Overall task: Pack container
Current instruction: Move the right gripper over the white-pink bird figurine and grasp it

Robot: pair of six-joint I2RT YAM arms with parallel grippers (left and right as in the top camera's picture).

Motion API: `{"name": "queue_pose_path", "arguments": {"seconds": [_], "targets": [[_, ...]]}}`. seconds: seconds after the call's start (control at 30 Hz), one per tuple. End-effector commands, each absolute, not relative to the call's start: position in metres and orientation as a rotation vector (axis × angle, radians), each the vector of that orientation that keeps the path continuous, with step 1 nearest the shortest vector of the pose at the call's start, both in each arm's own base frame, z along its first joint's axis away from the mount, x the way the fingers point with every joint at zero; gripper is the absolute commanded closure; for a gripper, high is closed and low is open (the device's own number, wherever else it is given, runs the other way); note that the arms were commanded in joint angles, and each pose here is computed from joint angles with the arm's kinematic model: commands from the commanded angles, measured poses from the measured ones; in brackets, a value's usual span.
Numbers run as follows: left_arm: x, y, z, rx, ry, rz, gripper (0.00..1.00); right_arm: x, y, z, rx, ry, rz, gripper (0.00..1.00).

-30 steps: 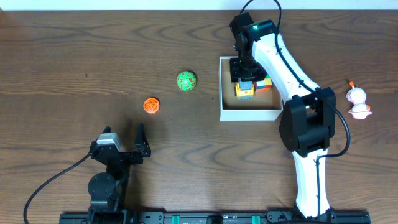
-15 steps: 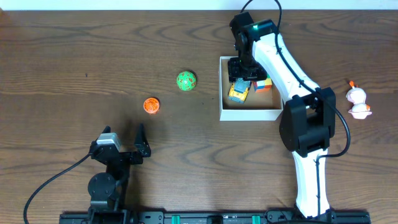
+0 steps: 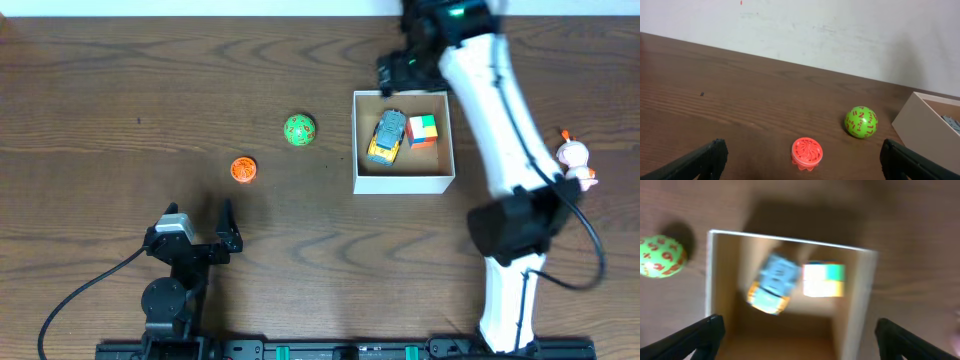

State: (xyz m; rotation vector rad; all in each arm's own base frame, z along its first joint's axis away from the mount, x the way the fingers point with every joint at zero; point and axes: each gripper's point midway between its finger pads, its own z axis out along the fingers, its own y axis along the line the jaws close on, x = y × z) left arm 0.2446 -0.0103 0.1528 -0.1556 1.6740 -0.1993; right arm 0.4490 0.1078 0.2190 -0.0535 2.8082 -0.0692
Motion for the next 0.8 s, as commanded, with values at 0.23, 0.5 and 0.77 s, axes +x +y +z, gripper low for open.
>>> {"name": "queue_pose_path", "arguments": {"seconds": [0.23,0.5,0.77], "targets": [[0.244,-0.007,0.137,-0.164,1.722,-0.175,0.02,0.395,-0.069,0.255,0.224,2.896,-0.342,0.01],[0.244,-0.007,0.137,-0.164,1.722,-0.175,0.02,0.37,-0.149,0.185,0.272,3.09,-0.225,0.01],[0.244,-0.007,0.137,-0.164,1.721,-0.175,0.02,0.367,-0.191,0.124,0.287,3.064,-0.065,0.01]]}}
